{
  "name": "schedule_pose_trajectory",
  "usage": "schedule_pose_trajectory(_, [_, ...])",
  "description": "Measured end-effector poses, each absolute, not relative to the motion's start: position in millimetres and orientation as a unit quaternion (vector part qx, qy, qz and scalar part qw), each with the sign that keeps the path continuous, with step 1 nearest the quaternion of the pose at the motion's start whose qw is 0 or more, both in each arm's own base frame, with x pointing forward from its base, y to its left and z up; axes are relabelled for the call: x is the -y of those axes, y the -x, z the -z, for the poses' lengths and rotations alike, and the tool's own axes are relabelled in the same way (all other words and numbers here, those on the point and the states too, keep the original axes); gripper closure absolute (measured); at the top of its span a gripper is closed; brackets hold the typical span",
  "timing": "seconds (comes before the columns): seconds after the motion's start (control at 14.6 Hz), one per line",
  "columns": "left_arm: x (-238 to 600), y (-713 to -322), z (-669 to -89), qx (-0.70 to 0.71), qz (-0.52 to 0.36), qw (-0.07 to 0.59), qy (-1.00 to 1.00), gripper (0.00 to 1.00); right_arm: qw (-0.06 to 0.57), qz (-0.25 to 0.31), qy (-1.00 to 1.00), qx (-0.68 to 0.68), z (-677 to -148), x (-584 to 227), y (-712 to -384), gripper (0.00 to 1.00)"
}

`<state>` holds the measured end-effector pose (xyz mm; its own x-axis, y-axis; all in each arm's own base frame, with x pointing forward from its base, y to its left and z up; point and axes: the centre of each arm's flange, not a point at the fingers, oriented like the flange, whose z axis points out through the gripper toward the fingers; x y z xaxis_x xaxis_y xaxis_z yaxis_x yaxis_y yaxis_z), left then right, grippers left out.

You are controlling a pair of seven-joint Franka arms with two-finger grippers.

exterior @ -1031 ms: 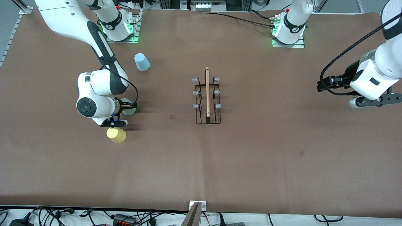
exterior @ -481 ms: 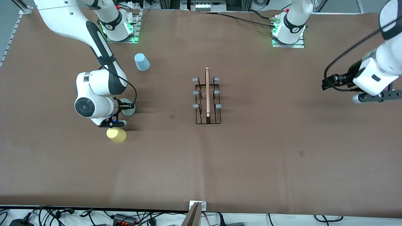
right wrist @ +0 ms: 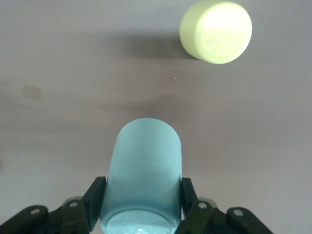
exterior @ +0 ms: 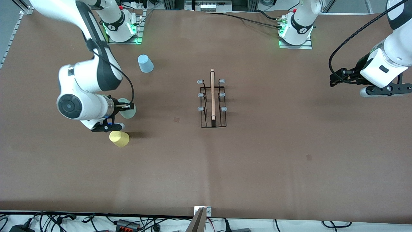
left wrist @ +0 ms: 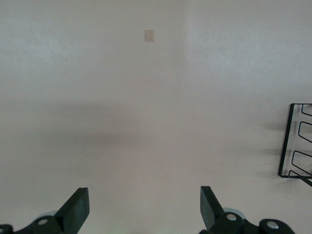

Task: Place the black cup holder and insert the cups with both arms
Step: 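Lift the teal cup with the right gripper and carry it to the rack, then lower the teal cup onto a rack peg and open the right gripper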

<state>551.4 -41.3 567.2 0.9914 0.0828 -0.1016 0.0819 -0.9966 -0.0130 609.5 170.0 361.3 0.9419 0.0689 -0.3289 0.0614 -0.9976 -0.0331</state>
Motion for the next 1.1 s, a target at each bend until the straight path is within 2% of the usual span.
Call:
schedule_pose_trajectory(0.14, [43,-552,-570,0.04,-0.048,0.004,0.998,0.0,0.03,-0.163,0.985,0.05,-386,-204,-607,0.33])
schedule_pose_trajectory(0.27, [44,-552,-573,0.039,-0.045,0.004,0.998,0.0,0.06,-0.171,0.982,0.061,-389,-248,-593,0.33])
schedule_pose_trajectory(0.76, [44,-552,-573,0.037,-0.045,0.004,0.998,0.0,0.058,-0.177,0.981,0.062,-404,-406,-514,0.33])
schedule_pose_trajectory(0.96, [44,-552,-573,0.037,-0.045,0.004,0.998,0.0,0.083,-0.192,0.976,0.066,-406,-439,-490,0.33])
schedule_pose_trajectory(1.1, [44,-552,-573,0.037,-0.045,0.004,0.998,0.0,0.092,-0.178,0.977,0.067,-401,-450,-489,0.33])
